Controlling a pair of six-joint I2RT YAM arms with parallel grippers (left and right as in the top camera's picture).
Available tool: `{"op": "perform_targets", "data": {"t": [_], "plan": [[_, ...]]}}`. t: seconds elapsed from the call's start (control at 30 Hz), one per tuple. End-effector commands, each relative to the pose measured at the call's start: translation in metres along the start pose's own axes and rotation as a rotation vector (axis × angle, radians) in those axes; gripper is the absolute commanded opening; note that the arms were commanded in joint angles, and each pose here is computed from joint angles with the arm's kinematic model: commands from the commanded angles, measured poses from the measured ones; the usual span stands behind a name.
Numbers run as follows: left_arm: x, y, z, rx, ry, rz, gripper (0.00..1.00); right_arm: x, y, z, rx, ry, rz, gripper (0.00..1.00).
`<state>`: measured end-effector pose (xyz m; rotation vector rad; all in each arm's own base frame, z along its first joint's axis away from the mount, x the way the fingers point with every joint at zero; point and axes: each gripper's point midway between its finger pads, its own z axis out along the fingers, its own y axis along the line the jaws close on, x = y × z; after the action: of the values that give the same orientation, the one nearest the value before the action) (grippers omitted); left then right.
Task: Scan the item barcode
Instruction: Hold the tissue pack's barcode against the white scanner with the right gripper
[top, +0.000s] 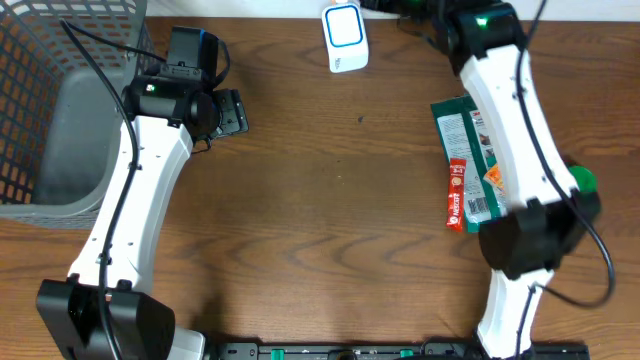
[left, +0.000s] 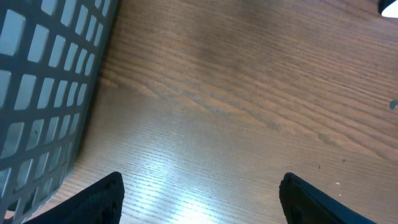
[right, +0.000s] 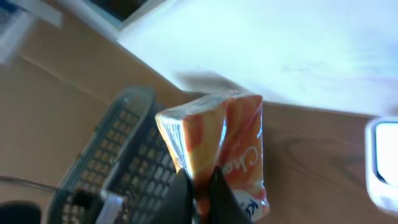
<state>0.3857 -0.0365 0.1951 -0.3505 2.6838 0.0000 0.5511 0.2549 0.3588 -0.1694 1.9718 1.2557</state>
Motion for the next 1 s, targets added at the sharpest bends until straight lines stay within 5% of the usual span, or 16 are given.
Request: {"op": "perform_targets", "data": {"t": [0.0, 0.57, 0.97], "plan": [[-0.003, 0.005, -0.009, -0.011, -0.029, 0.0, 0.8, -0.002, -0.024, 0.009, -0.105, 0.031, 0.143, 0.01], [-0.003, 0.005, -0.009, -0.011, -0.029, 0.0, 0.81, 0.058, -0.2, 0.081, -0.036, 0.005, 0.334, 0.01], [-0.003, 0.005, -0.009, -0.011, -0.028, 0.0, 0.8, 0.064, -0.209, 0.086, -0.048, -0.003, 0.333, 0.01]]}}
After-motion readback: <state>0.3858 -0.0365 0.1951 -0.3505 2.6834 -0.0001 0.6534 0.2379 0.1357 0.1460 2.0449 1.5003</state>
